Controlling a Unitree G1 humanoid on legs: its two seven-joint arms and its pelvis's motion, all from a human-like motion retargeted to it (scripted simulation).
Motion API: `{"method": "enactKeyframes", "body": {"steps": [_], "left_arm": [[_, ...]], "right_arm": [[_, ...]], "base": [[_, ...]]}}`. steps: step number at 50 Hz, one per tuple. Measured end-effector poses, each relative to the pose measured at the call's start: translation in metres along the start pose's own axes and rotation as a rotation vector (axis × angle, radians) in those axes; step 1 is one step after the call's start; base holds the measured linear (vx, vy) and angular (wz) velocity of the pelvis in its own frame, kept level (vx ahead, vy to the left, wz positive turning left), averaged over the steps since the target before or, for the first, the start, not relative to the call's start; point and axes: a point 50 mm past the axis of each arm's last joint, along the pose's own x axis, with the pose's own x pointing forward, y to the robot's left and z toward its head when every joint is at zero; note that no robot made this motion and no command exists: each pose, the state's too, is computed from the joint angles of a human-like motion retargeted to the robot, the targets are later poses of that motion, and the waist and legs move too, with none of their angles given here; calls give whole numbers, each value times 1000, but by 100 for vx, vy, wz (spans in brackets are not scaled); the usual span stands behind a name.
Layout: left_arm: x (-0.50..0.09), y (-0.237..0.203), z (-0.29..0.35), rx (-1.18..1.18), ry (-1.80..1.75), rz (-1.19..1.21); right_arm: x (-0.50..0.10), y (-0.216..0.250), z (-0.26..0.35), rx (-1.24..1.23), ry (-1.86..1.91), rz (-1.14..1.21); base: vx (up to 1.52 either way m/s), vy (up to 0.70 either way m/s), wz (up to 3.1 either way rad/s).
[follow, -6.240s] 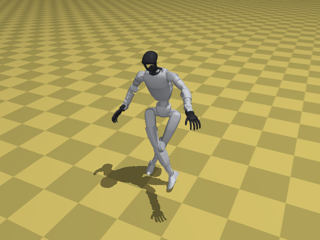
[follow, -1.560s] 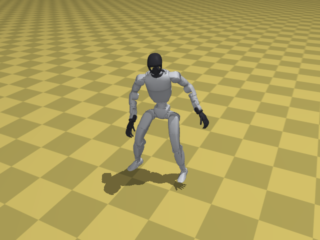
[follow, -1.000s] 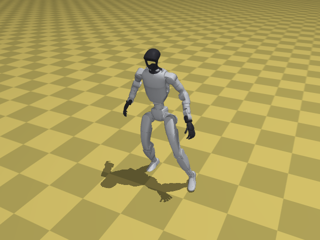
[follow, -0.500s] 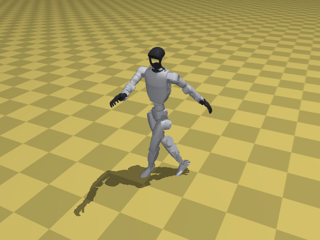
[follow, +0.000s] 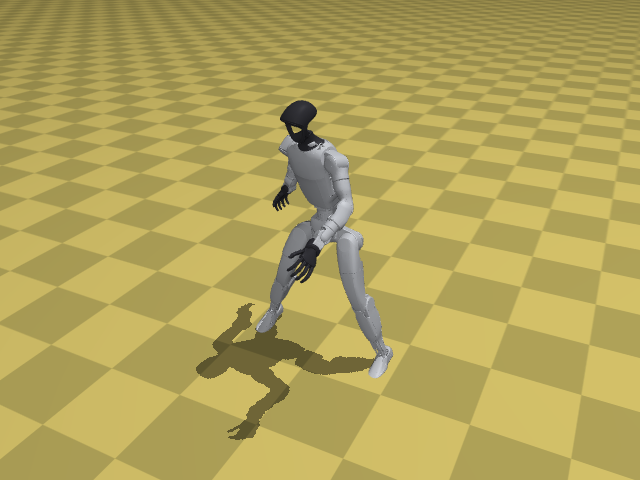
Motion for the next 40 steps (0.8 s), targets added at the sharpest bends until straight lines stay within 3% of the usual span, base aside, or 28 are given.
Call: {"method": "enactKeyframes", "body": {"steps": [5,9,12,16,20,23,28,32,36,40], "left_arm": [[-1,-1,32,70,-177,-26],[-9,6,5,393,-193,-49],[-25,17,-46,567,-48,-108],[-63,51,-129,648,314,-130],[-130,101,-202,572,750,-153],[-180,152,-231,492,974,-103],[-291,251,-242,543,1251,126],[-418,303,-221,671,1629,235],[-484,284,-211,568,1939,143],[-436,241,-241,517,1837,21]], "right_arm": [[-27,-8,-81,191,270,-82],[-16,17,-47,319,226,-129],[-2,42,31,400,33,-81],[-9,45,201,435,-418,35],[-88,-6,364,200,-1013,-7],[-164,-33,423,-4,-1361,-107],[-256,-21,447,-257,-1732,-148],[-328,15,446,-245,-2016,-69],[-369,40,432,-218,-2148,121],[-333,56,415,-282,-2024,239]], "base": [[6,-119,-4],[-11,-107,40],[-15,-99,6],[-6,-86,-122],[20,-75,-205],[50,-79,-162],[65,-94,-155],[74,-71,-312],[78,-46,-205],[61,-51,124]]}}
